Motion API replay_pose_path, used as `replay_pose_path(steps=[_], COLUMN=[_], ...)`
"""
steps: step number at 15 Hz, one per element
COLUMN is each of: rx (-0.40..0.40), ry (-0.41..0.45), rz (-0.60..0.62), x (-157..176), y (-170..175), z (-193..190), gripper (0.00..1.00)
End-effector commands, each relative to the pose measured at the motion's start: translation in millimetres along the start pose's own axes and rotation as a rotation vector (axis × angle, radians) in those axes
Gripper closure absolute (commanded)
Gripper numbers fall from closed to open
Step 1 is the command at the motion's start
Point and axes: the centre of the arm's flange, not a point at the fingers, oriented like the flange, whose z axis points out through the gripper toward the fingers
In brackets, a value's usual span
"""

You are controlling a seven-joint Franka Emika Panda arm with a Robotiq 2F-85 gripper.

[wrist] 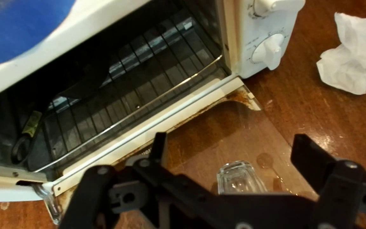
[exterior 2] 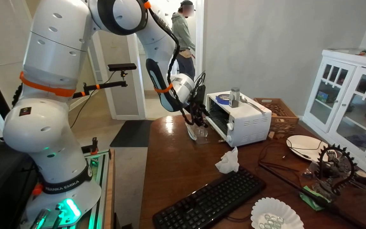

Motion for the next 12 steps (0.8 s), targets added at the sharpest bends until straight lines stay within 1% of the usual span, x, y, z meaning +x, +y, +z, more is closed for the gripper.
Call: replay_pose_path(steps=[1,2,6,7,9,12], rx=[0.063,0.067,0.067,0.062,0.021,-0.026], ry=[0.130,0.156,0.194,0.216,0.265,0.301], rz=[-0.039,-0.059,-0.176,-0.207,-0.321,-0.472], x=[-3,0,-4,-5,-3,-7], y=[7,8,14,16,18,23], z=[-1,-4,-16,-17,-17,-19], gripper=[0.00,0.00,0.00,0.00,0.00,0.00])
